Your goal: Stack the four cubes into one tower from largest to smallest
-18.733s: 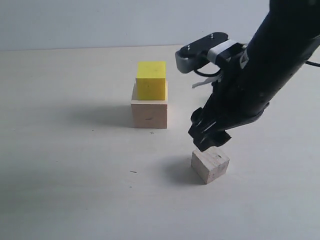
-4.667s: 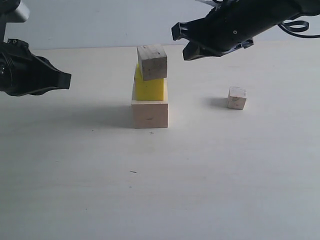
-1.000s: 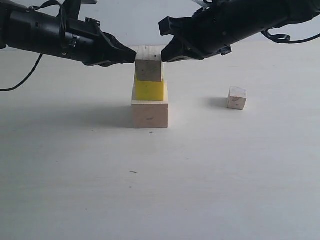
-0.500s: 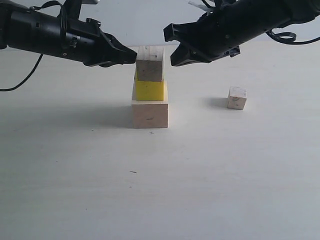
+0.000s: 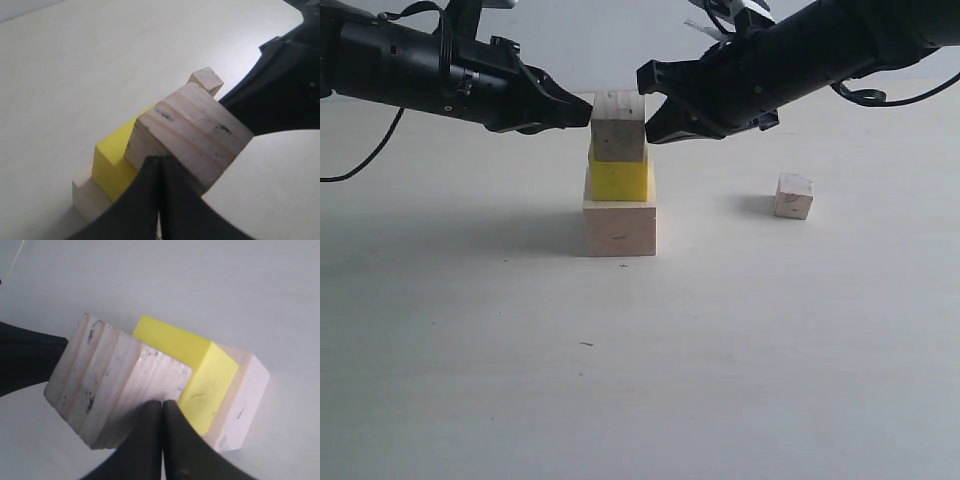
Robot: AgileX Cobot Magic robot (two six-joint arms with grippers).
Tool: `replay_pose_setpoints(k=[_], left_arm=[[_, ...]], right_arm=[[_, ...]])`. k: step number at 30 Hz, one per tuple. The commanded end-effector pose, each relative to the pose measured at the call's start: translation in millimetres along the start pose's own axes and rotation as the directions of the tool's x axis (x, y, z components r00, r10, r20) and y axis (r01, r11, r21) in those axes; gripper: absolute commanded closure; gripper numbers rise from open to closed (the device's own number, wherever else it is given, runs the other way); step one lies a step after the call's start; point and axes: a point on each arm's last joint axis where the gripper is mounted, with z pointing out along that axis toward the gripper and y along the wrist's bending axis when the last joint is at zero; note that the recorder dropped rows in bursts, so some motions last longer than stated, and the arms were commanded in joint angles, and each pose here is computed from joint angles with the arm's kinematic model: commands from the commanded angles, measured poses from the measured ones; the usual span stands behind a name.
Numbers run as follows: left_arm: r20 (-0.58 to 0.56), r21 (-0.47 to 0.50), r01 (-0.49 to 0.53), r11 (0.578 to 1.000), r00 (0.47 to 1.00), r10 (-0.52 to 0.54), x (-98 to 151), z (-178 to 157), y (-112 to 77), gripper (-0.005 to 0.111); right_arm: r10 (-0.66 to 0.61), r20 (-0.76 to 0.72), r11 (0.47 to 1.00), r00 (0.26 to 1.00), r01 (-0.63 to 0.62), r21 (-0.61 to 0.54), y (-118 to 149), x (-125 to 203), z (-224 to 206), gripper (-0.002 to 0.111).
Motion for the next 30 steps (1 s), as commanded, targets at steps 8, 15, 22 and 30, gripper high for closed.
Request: replay_pose_setpoints(k=[8, 15, 22, 30], left_arm=[[-0.020, 0.000, 0.017, 1.000, 1.000, -0.017, 6.6, 8.9, 7.0, 0.107], [-0.023, -0.006, 0.013, 1.000, 1.000, -0.013, 7.6, 9.9, 8.2, 0.107], [-0.013, -0.013, 0.000, 1.000, 1.000, 0.000, 7.1, 10.4, 9.2, 0.107], [-0.006, -0.020, -0.002, 1.000, 1.000, 0.002, 6.4, 10.4, 9.8, 0.107]], right_arm=[[-0.009, 0.049, 1.000, 0.999, 0.010, -0.023, 1.6, -5.9, -0.9, 0.108], [-0.006, 0.044, 1.000, 0.999, 0.007, -0.021, 0.2, -5.2, 1.0, 0.108], [-0.025, 0.047, 0.999, 0.999, 0.026, -0.020, 0.3, -5.5, 0.9, 0.108], [-0.025, 0.054, 1.000, 0.998, 0.026, -0.014, -0.3, -6.0, 0.8, 0.108]])
